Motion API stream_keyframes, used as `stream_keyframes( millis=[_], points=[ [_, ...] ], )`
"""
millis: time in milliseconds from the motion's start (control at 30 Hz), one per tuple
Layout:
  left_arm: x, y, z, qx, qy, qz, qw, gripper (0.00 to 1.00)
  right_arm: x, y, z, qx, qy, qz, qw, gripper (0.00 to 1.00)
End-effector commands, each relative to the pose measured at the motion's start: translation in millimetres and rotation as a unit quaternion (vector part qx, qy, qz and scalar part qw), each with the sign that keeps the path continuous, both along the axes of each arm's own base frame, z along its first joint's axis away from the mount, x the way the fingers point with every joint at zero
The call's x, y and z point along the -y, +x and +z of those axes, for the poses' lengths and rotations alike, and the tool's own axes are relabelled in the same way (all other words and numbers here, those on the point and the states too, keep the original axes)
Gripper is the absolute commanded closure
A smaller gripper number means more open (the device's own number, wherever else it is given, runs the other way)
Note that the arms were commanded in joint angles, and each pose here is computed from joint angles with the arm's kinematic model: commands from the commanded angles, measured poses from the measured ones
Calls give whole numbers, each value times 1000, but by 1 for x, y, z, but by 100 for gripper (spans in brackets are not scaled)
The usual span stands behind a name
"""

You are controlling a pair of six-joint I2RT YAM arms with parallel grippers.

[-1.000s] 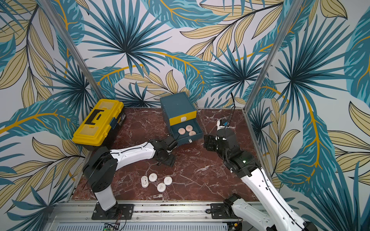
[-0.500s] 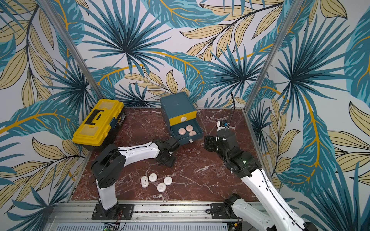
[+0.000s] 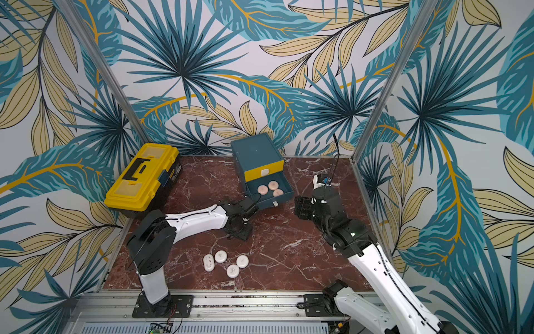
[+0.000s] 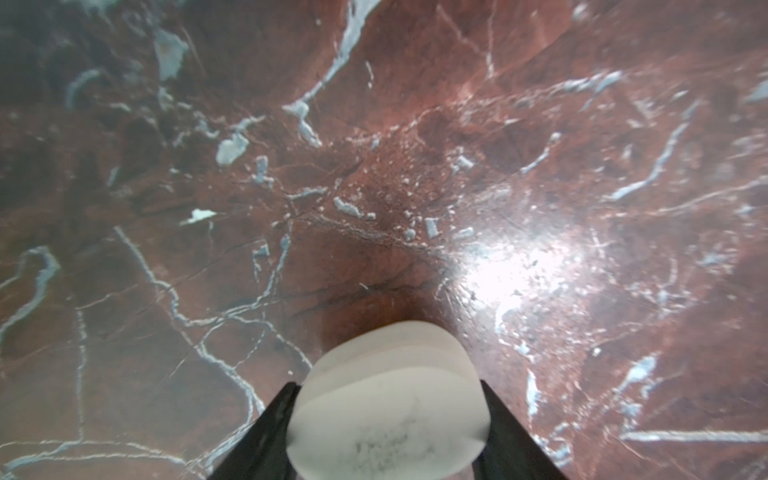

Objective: Put the bluetooth earphones in the drawer according to color
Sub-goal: Pick up the Bluetooth earphone from the center of the board, then place the bluetooth earphone in the drawer.

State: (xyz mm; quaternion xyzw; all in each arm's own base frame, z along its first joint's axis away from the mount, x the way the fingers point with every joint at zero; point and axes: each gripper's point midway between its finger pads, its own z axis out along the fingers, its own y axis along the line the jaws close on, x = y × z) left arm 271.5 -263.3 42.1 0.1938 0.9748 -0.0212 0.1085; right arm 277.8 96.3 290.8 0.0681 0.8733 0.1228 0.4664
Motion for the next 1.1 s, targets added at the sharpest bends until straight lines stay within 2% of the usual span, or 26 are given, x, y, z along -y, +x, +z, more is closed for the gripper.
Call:
stream_keyframes(
  millis=[0, 167, 367, 467, 633, 833, 933, 1067],
  points=[
    [-2, -1, 23, 27, -2, -5, 1000, 51, 0, -5, -10, -12, 1, 0, 1000, 28],
    [-12, -11, 57, 54, 2, -7, 999, 51, 0, -6, -6, -7, 6, 3, 1000, 28],
    [-20, -19, 124, 107, -22, -9, 994, 51, 0, -8, -1, -1, 11, 3, 1000, 28],
    [-12, -10, 158, 139, -43, -16, 989, 51, 1, -9, 3, 3, 12, 3, 1000, 28],
    [24, 27, 198, 197, -71, -37, 977, 50, 2, -10, 5, 5, 15, 3, 1000, 28],
    [79, 77, 208, 211, -103, -56, 970, 51, 5, -14, 6, 7, 16, 0, 1000, 28],
    [102, 101, 201, 207, -119, -57, 969, 51, 6, -16, 10, 11, 16, -1, 1000, 28],
    [121, 128, 187, 198, -112, -58, 972, 52, 8, -17, 15, 15, 14, -2, 1000, 28]
  ],
)
